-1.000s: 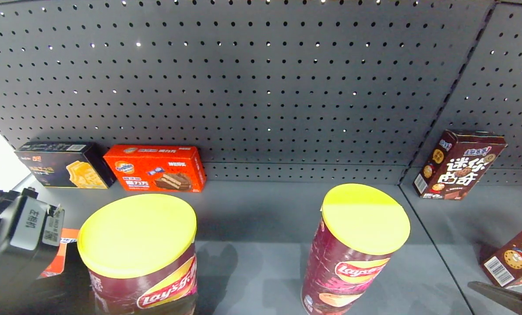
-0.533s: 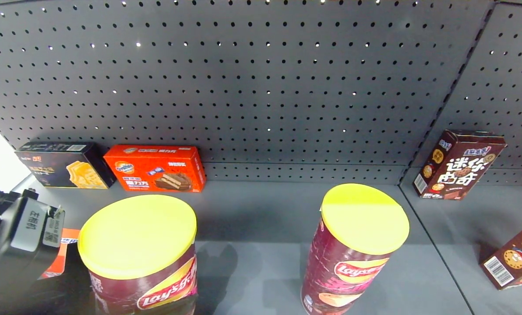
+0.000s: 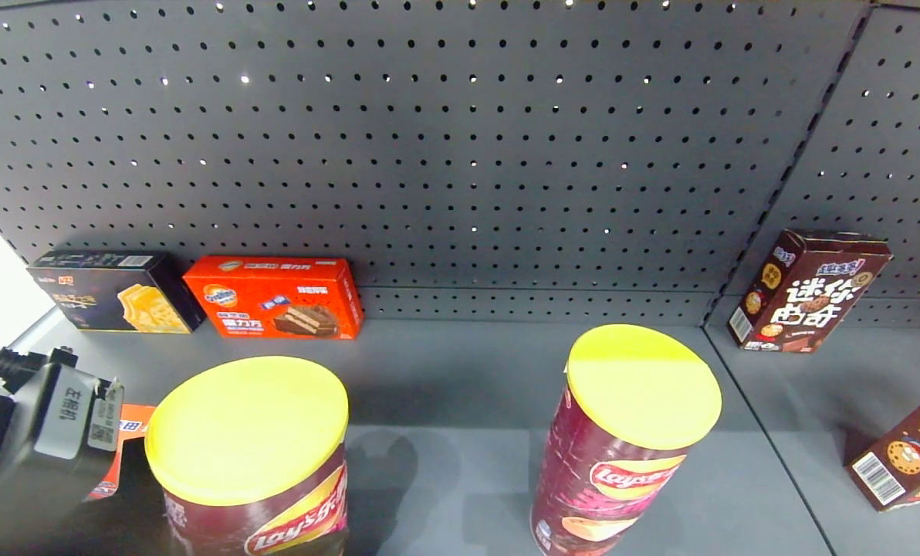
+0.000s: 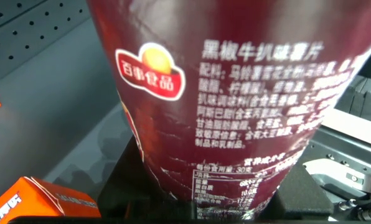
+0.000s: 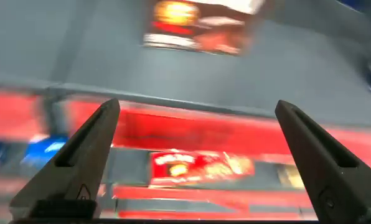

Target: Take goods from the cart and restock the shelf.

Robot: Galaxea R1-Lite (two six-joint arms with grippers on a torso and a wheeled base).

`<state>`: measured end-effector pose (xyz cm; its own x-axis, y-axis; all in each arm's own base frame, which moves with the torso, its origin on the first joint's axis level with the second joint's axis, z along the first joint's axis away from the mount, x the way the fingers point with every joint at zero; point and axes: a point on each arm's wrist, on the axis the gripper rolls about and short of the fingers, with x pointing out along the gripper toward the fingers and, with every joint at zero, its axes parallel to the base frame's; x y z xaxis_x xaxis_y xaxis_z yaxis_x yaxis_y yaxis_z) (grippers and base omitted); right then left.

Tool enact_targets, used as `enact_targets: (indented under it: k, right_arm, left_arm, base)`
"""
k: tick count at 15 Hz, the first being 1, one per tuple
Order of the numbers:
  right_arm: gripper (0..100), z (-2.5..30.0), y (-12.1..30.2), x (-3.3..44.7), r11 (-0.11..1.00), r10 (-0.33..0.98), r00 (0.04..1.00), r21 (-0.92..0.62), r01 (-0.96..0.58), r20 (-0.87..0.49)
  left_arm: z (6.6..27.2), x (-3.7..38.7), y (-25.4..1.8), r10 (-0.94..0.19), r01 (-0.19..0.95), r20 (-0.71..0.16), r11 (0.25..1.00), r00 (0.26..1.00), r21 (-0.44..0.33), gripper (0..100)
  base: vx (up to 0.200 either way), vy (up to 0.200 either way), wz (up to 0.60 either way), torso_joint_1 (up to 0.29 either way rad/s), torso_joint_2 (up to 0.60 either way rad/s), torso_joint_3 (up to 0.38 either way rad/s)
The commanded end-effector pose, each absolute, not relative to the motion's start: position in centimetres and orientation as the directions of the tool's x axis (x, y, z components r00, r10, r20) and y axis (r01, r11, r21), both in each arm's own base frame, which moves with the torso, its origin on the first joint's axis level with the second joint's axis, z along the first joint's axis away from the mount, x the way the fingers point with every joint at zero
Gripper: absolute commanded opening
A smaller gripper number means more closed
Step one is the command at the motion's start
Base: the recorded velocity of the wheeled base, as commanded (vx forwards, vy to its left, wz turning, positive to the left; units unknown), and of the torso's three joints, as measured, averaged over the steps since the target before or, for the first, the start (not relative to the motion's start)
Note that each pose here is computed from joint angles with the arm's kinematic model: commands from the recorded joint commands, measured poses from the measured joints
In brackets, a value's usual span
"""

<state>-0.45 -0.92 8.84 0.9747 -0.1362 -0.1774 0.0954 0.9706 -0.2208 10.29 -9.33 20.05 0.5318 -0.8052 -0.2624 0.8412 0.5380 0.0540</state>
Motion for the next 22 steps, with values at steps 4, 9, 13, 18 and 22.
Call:
enact_targets:
  k: [4,9,13,18,22]
  right_arm:
    - [100,8.6,-0.9,-1.8,0.957,-0.286,0.956,0.029,0.288,-0.066]
    - [100,8.5,-0.2,-1.6,0.999,0.034,0.997,0.001,-0.034,-0.072]
    - [100,8.4,0.2,-1.9,0.993,0.115,0.992,0.0,-0.115,-0.049]
    - [100,8.3,0.2,-2.4,0.996,0.089,0.996,-0.033,-0.088,0.023]
    - [100,8.3,0.2,-2.4,0.996,0.09,0.996,-0.03,-0.09,0.023]
  left_arm:
    - [20.1,9.8,-8.9,-0.806,0.839,-0.252,0.541,0.536,0.057,0]
    - [20.0,9.7,-8.8,-0.807,0.841,-0.252,0.538,0.534,0.056,0]
    - [20.5,9.6,-8.8,-0.818,0.846,-0.23,0.53,0.528,0.059,0]
    - [22.6,10.0,-9.0,-0.819,0.835,-0.161,0.544,0.55,0.084,0]
    - [23.3,10.8,-9.6,-0.821,0.835,-0.156,0.544,0.549,0.081,0]
  base:
    - [0.0,0.0,0.0,0.0,0.0,0.0]
    - [0.0,0.0,0.0,0.0,0.0,0.0]
    - [0.0,0.0,0.0,0.0,0.0,0.0]
    - [0.0,0.0,0.0,0.0,0.0,0.0]
    - [0.0,0.0,0.0,0.0,0.0,0.0]
